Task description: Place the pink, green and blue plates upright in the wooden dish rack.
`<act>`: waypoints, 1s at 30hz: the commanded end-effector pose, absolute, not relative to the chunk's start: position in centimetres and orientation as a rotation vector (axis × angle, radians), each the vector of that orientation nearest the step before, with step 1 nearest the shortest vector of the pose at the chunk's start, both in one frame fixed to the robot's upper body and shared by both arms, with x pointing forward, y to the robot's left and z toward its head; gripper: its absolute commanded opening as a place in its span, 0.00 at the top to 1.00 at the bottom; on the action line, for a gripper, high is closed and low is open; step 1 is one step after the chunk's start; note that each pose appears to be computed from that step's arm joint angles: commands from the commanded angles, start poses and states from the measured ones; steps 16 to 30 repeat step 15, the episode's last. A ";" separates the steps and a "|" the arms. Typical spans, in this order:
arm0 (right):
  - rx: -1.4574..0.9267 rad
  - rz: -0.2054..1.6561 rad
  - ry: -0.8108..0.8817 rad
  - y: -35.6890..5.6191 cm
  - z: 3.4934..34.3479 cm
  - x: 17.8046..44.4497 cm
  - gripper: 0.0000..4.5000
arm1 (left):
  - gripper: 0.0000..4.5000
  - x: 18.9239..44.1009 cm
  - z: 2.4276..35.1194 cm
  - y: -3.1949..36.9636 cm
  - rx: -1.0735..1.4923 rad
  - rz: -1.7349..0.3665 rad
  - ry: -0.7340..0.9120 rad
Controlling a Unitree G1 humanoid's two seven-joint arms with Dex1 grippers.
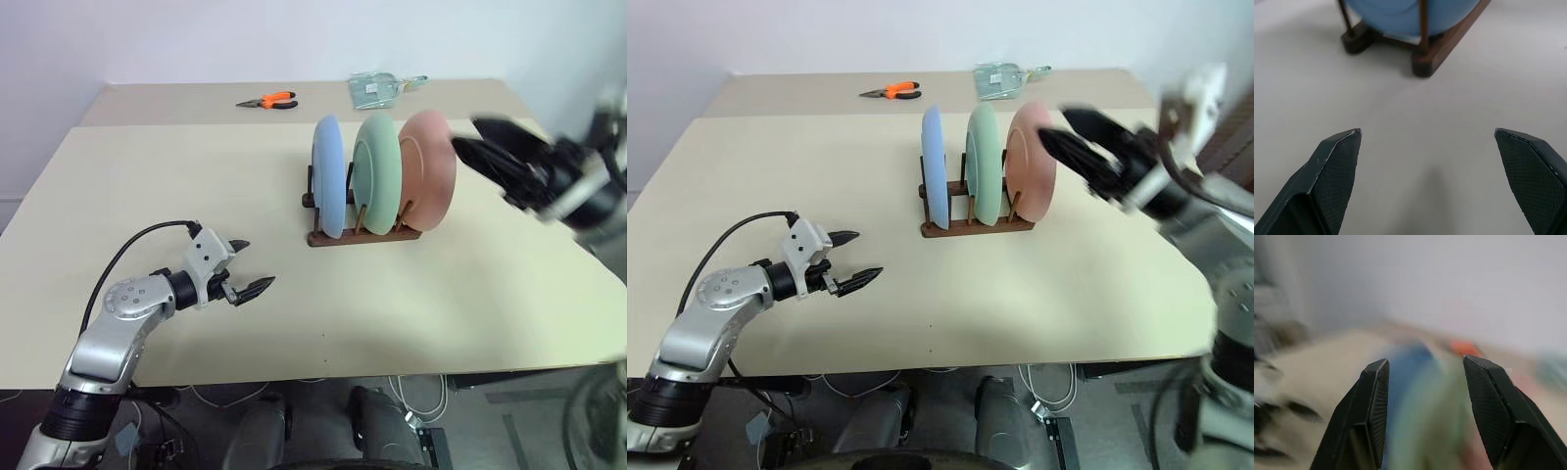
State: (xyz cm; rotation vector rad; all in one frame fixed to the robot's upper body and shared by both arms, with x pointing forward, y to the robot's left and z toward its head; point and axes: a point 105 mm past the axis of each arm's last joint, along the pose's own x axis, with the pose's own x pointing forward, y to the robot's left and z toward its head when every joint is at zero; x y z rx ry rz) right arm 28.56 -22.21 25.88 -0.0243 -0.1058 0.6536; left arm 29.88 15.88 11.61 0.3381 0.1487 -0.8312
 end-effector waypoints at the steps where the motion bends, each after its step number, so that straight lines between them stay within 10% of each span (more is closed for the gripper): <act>1: -0.178 0.575 -0.010 -25.1 23.0 27.9 0.47 | 0.00 30.8 12.8 16.9 0.360 -0.780 0.085; 12: -0.335 0.494 0.175 -27.8 14.9 29.3 0.47 | 0.00 30.4 11.4 18.4 0.359 -0.717 0.103; 30: -0.361 0.472 0.174 -28.0 14.6 30.2 0.47 | 0.00 30.4 11.1 18.4 0.360 -0.705 0.105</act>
